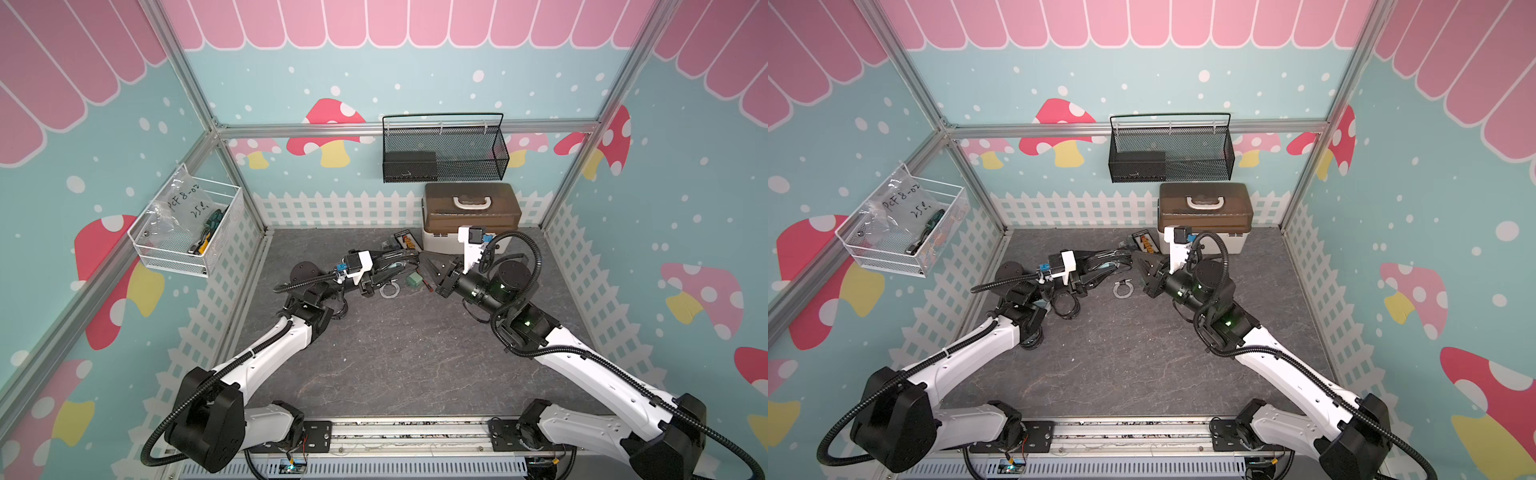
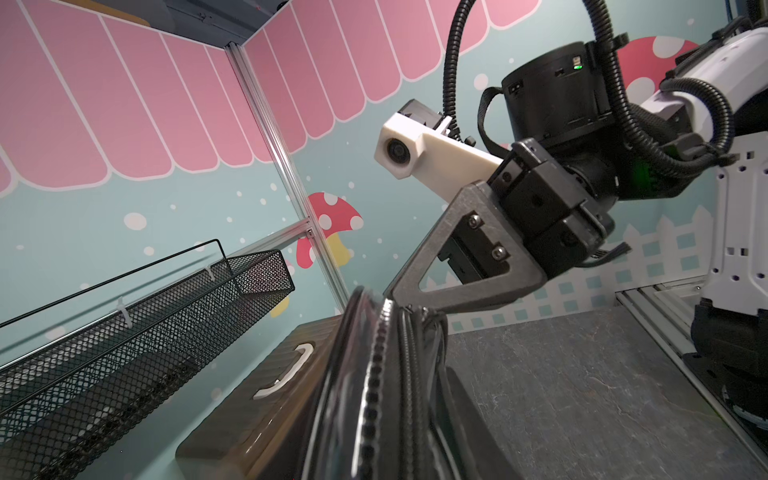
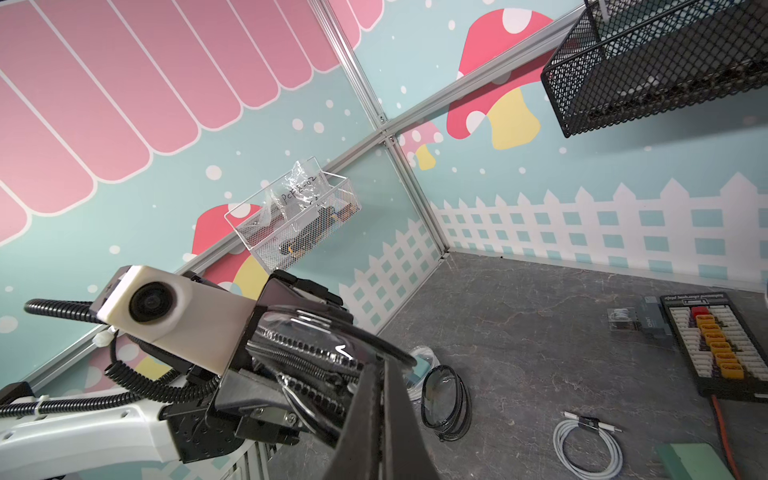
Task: Pack away charging kits
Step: Place the storage bag at the center of the board.
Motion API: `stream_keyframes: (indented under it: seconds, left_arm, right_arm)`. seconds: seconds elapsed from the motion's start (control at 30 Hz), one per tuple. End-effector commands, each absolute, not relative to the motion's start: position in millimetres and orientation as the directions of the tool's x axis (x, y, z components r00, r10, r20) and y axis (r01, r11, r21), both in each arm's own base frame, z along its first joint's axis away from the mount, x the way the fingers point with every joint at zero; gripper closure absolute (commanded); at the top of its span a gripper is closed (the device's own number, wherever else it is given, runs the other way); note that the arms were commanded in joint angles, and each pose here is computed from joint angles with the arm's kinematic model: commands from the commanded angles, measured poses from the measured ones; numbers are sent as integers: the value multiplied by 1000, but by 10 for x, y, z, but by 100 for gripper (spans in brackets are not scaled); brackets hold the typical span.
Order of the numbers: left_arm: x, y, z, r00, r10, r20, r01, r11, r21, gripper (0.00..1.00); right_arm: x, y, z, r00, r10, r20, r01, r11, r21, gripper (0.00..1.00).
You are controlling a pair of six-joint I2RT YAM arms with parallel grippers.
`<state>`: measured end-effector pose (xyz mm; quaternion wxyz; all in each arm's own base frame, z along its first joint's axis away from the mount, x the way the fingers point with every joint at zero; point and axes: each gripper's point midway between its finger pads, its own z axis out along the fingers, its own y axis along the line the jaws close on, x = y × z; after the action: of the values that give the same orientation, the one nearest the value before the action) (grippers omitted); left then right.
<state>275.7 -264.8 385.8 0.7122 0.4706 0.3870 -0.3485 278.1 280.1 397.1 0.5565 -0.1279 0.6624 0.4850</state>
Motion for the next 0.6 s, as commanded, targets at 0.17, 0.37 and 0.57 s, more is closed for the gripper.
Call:
stream_keyframes:
  seconds: [0.17,0.37,0.57]
  left_arm:
    - [2649,-2425,4133,527,-215,-822,830,339,443,100]
    - [2935,-2395,4012,473,-110,-874,820,417,392,100]
    - [3979,-1745,3218,66,165,-984,457,872,176,100]
  right_arm:
    - [2803,2705,4054,-326,386,-863,-703,511,494,100]
    - [2861,2599,4035,-271,324,-907,-674,608,419,71]
    - [3288,1919,3562,-251,241,-938,-389,862,325,48]
